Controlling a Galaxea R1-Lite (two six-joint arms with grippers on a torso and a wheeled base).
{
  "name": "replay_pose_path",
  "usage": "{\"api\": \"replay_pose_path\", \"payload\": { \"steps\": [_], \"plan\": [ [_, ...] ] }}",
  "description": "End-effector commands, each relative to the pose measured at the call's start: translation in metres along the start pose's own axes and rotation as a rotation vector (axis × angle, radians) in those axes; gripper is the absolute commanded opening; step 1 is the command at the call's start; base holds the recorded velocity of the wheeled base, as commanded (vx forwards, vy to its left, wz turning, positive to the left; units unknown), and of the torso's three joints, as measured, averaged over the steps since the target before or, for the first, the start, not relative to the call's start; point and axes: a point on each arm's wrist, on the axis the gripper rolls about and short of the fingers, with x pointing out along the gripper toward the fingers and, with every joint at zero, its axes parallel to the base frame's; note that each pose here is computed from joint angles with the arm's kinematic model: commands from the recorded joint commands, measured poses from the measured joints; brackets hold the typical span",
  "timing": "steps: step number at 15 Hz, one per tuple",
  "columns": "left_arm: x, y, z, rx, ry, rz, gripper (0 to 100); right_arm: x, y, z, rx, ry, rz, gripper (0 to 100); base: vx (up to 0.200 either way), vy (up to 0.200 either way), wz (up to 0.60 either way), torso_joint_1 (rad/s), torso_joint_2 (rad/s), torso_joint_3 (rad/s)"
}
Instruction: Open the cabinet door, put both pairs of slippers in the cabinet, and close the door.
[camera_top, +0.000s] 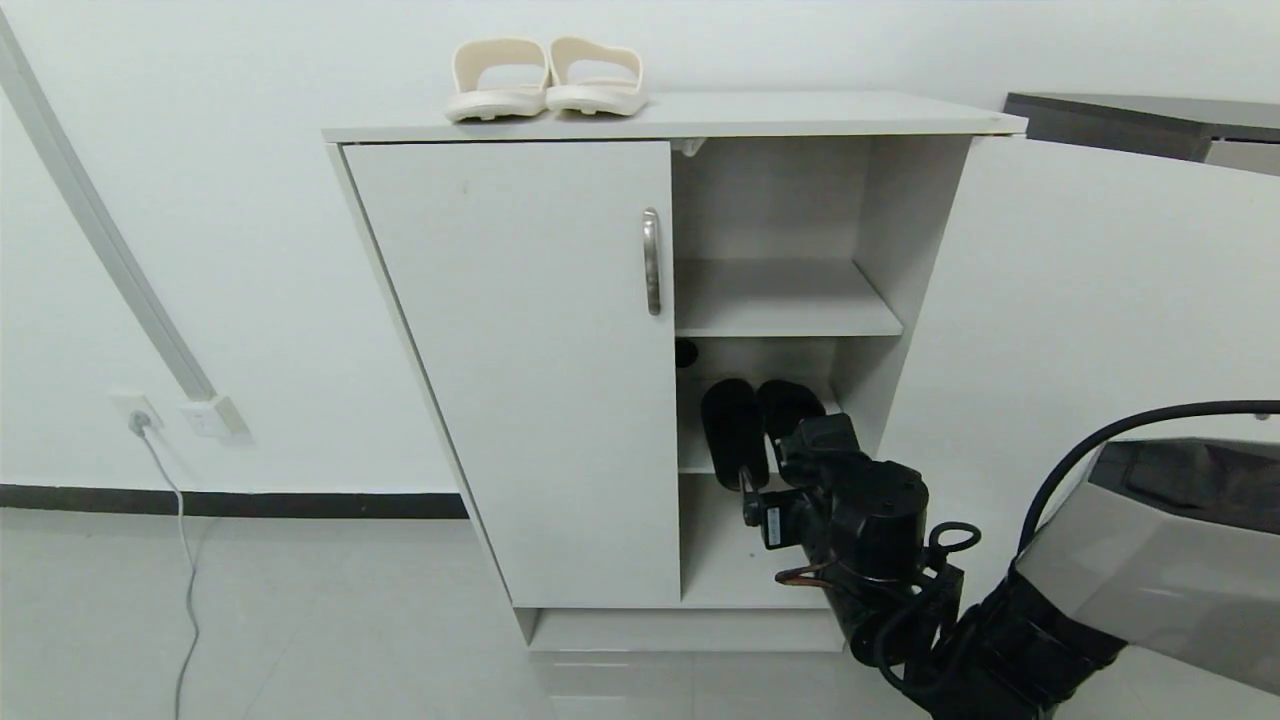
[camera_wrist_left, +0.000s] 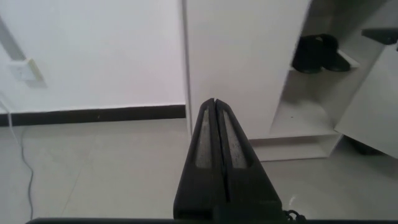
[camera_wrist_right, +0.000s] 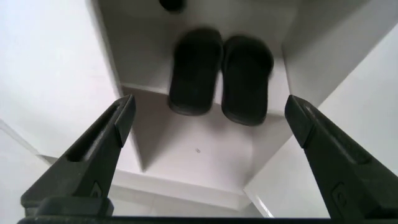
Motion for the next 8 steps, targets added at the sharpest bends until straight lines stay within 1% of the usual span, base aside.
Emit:
{"api": "replay_pose_path", "payload": {
  "steps": [1, 8],
  "plan": [
    [0.0001, 0.0, 0.0001, 0.0, 0.001, -0.001, 0, -0.0005, 0.0015, -0.0008, 0.0, -0.001, 0.005, 100, 0.0, 0.2, 0.0, 0.002, 0.01, -0.002],
    [0.0001, 0.0, 0.0001, -0.003, 0.001, 0.0, 0, -0.0014, 0.0008, -0.0012, -0.001, 0.0, 0.005, 100, 0.0, 0.2, 0.0, 0.003, 0.0, 0.002]
  ]
}}
